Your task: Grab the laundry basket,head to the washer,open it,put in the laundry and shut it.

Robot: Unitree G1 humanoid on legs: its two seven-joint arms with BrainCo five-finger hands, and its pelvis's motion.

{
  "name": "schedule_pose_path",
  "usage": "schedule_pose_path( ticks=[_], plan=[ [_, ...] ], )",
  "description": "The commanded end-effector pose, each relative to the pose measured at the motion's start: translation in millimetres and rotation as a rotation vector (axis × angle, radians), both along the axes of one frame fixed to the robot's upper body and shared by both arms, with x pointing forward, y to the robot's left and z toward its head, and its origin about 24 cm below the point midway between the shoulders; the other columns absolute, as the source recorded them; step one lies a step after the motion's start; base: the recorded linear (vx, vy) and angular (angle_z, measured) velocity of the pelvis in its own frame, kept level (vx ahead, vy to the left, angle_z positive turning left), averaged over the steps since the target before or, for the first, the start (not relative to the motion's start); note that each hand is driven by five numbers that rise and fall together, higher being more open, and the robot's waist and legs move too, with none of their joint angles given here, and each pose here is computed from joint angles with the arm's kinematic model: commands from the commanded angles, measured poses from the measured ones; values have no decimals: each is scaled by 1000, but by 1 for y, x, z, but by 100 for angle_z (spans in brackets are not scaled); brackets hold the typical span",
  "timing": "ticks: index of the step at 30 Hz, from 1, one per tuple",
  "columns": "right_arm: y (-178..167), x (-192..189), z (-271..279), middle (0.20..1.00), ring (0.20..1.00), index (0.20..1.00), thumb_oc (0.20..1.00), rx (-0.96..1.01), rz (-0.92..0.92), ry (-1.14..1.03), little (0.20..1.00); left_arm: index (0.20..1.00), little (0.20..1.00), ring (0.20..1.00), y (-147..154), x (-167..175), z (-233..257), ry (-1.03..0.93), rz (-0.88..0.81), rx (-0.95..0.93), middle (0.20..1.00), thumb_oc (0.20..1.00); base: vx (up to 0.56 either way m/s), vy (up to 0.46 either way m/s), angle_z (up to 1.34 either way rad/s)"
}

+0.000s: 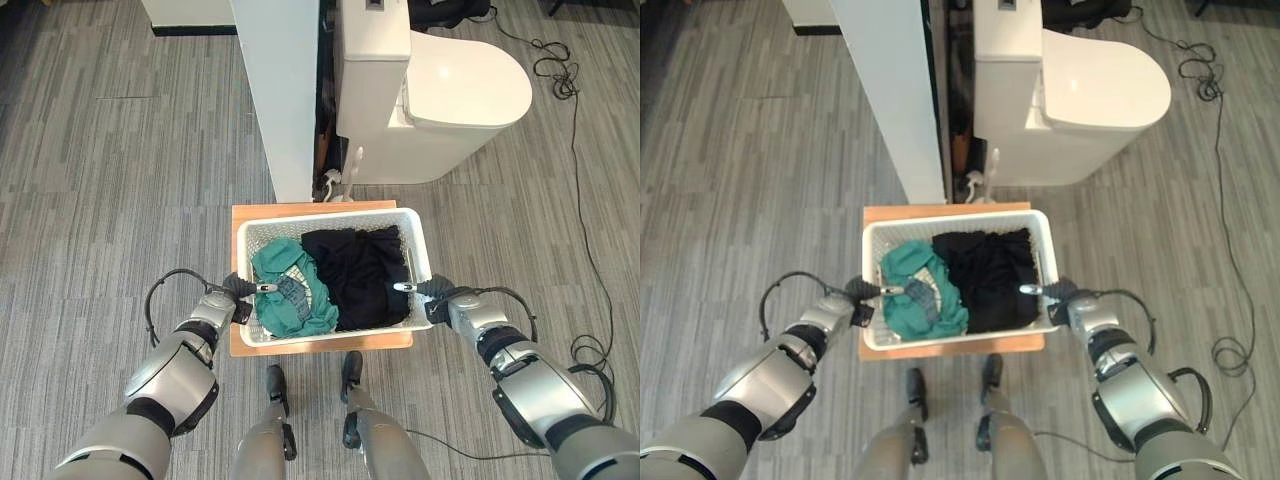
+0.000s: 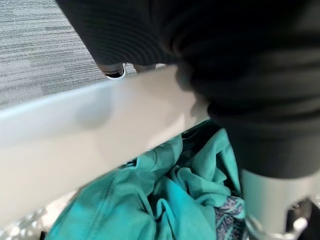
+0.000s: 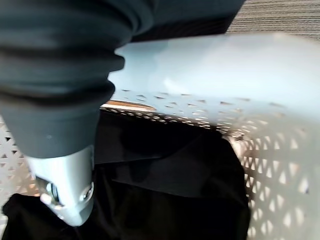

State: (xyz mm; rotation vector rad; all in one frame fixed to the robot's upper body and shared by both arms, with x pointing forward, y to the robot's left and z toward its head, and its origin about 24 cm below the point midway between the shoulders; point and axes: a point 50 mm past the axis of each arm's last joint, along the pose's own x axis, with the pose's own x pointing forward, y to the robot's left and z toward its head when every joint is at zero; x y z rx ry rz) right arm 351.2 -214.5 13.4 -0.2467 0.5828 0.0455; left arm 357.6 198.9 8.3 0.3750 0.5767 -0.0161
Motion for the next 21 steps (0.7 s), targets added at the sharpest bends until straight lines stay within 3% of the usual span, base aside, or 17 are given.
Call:
schedule_pose_path(
  ticks=[1, 21],
  plan=[
    [11, 19, 31, 1000, 1000, 1000, 1000, 35, 17, -128, 1000, 1000, 1000, 1000, -18, 12, 13, -30, 4, -40, 1000, 1000, 0, 0, 0],
    [10, 11, 29, 1000, 1000, 1000, 1000, -5, 38, -177, 1000, 1000, 1000, 1000, -35, 9, 6, -15, -33, -49, 1000, 1000, 0, 0, 0]
  ],
)
